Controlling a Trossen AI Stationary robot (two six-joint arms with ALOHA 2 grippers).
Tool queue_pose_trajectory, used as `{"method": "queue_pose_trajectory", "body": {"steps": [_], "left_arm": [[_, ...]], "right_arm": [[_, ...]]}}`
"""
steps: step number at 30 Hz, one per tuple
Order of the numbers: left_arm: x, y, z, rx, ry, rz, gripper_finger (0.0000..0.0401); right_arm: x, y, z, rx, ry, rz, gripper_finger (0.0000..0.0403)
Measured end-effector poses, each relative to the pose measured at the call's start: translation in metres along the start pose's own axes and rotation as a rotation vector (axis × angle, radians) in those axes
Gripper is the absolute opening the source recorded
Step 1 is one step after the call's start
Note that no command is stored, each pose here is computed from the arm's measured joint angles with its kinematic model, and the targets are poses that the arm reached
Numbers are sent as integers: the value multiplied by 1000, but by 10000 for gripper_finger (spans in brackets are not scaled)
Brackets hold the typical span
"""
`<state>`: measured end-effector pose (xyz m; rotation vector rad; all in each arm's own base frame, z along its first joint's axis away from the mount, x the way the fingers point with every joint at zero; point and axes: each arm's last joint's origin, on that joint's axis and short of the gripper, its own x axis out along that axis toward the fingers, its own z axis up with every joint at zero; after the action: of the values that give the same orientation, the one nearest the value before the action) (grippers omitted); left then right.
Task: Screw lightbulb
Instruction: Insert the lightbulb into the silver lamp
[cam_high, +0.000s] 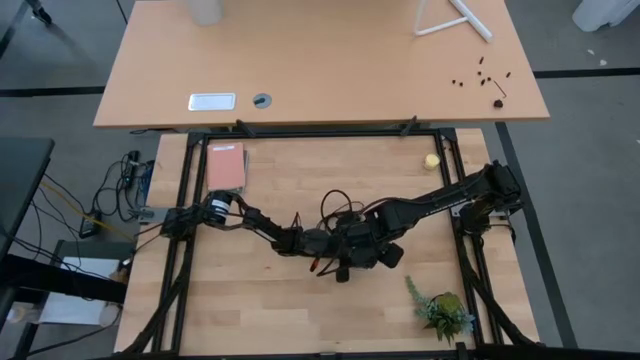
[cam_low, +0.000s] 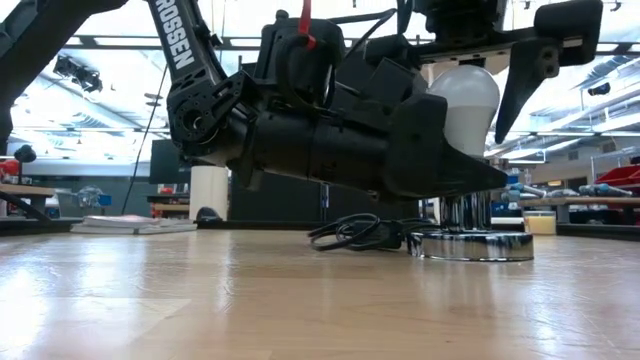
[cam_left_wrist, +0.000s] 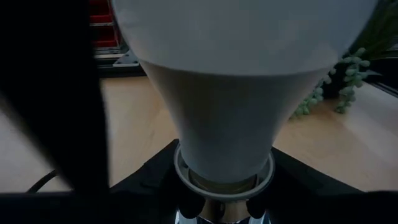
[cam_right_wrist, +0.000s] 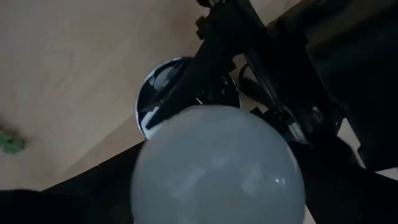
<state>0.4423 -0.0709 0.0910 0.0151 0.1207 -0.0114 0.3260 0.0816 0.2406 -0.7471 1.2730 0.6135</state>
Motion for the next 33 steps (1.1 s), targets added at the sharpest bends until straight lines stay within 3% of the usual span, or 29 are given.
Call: {"method": "queue_pose_trajectory", "body": {"steps": [16, 33], "left_arm": [[0, 0, -1, 1, 7, 6, 181], [-2, -6, -3, 52, 8, 39, 222]], "right_arm": [[-11, 4, -3, 155, -23, 12, 372], [-13, 11, 5, 154, -30, -32, 372]]}}
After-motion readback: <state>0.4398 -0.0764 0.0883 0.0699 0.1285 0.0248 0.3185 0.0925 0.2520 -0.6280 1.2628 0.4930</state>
